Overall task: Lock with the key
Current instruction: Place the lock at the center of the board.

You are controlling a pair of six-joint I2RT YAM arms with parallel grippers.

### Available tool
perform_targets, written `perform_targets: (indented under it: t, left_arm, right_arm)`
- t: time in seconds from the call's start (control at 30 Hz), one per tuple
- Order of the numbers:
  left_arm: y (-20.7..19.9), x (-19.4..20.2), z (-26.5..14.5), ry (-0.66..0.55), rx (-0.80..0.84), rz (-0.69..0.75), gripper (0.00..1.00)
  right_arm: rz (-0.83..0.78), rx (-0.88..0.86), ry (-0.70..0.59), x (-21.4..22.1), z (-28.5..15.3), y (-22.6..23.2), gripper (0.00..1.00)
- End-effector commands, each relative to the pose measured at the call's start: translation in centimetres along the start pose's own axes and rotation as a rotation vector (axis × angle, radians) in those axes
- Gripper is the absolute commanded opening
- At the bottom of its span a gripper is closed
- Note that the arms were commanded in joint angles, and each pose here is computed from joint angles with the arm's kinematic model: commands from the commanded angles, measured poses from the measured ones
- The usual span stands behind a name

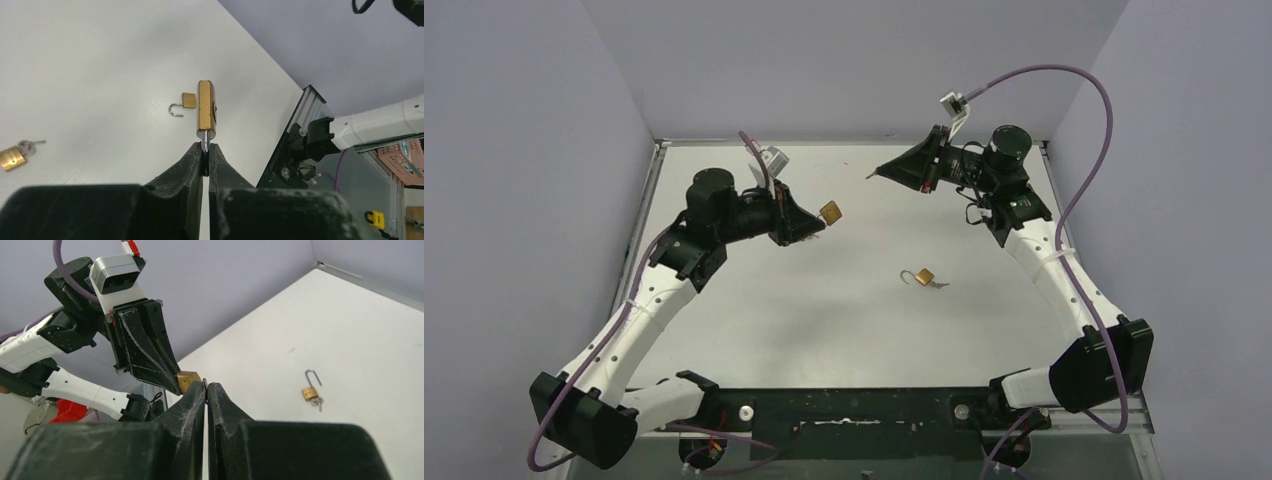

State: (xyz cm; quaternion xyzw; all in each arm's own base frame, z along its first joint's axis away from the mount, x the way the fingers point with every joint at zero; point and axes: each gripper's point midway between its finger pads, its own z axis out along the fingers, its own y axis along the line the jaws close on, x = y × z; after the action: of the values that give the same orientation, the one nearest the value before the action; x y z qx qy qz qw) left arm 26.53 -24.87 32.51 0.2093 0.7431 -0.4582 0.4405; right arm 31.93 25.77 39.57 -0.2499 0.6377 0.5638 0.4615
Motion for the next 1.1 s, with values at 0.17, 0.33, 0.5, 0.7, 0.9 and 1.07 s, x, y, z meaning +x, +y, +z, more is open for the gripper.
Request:
perform_targets:
  t: [0.17,0.33,0.5,0.7,0.9,1.07]
  left_arm:
    - [2.1,3.1,4.1,0.044,-0.069,0.031,0.00]
    - [5.4,4.4,6.9,0.101,-0.132,0.010,0.00]
    - [7.4,6.3,10.5,0.154,-0.096,-0.051,0.00]
    - [10.0,7.7,13.6,0.219,-0.120,-0.081,0.00]
    - [13.9,8.6,13.2,0.410,-0.336,-0.039,0.00]
    - [15.5,8.6,11.3,0.619,-0.530,-0.095,0.00]
  right_arm:
    - [0.063,0.304,-0.051,3.3,-1.4,-6.3,0.00]
    - [0.155,0.397,-0.053,5.8,-1.4,-9.4,0.00]
    - [0.218,0.487,-0.027,8.4,-1.4,-12.5,0.00]
    - [0.246,0.567,0.014,10.6,-1.5,-15.4,0.00]
    - [0.256,0.639,0.073,12.7,-2.3,-17.1,0.00]
    - [0.274,0.672,0.105,14.1,-2.6,-17.8,0.00]
